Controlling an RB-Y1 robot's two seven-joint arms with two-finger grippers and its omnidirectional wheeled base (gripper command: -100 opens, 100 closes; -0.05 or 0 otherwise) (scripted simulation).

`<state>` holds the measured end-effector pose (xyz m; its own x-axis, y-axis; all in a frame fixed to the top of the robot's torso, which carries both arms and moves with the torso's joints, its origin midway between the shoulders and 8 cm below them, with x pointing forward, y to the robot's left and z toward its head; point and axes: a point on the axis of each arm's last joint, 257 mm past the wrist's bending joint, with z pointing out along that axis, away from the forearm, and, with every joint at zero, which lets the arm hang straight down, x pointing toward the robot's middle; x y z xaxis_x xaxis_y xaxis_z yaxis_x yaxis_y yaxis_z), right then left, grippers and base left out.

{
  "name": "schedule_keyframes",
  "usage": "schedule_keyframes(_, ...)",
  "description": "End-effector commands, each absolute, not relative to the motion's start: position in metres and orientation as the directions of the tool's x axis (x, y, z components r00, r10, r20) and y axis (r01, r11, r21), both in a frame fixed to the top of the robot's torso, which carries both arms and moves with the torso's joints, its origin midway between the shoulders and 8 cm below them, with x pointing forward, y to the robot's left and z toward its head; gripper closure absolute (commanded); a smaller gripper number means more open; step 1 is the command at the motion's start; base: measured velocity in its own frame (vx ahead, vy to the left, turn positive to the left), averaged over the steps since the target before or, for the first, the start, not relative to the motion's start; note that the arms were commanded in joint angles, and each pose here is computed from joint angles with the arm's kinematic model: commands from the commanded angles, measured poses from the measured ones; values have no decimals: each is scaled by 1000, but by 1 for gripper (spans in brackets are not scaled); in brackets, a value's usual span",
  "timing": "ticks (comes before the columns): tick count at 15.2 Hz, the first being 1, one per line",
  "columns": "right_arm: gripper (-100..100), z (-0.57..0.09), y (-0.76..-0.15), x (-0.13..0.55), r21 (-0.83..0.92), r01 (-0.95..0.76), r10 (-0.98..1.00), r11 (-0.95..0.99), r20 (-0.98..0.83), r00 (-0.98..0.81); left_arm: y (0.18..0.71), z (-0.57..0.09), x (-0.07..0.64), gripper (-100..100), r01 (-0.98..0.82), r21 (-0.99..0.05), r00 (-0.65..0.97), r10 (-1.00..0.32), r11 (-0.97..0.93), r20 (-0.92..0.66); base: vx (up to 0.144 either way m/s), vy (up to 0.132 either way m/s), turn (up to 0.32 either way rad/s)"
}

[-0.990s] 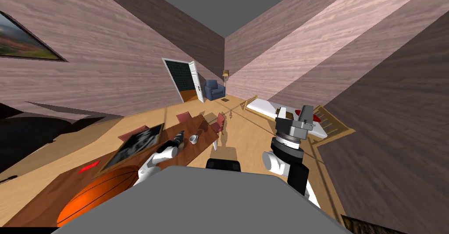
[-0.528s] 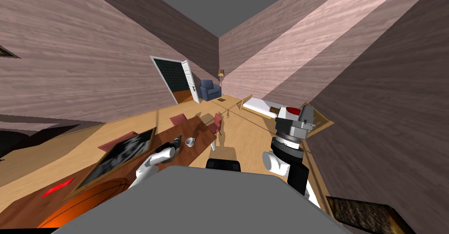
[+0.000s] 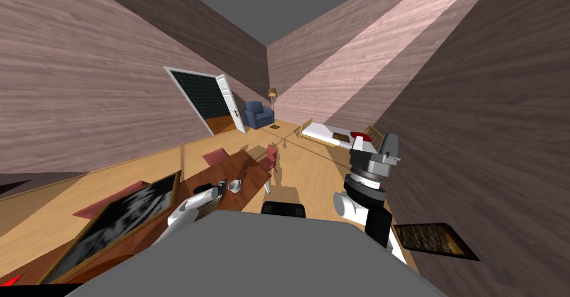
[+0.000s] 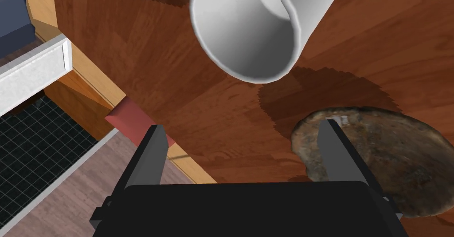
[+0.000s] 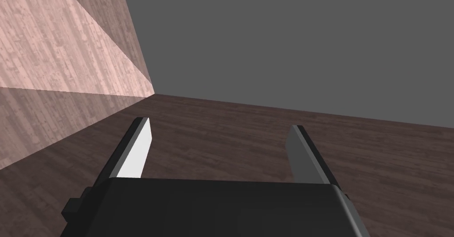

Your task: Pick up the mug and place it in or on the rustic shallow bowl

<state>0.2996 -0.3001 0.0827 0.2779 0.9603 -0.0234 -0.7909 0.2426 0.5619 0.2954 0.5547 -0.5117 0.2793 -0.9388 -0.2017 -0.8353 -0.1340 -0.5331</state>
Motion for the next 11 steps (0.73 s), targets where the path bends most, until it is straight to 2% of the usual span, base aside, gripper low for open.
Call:
schedule_keyframes(1, 0, 83, -300, 300, 562, -791, 960, 243, -23, 278, 555, -523, 283, -100, -855, -495, 282, -940, -155, -193, 5, 15, -56)
schedule_keyframes(3, 0, 83, -300, 300, 562, -791, 960, 243, -23, 278, 557, -528, 275, -100, -872, -457, 283, -942, -175, -181, 2, 6, -41)
schedule_keyframes(5, 0, 83, -300, 300, 562, -791, 960, 243, -23, 278, 557, -533, 268, -100, -877, -444, 288, -941, -183, -179, 4, 9, -158)
schedule_keyframes(11, 0, 83, -300, 300, 562, -791, 960, 243, -23, 278, 556, -556, 228, -100, -918, -302, 308, -943, -258, -130, 5, 18, -179)
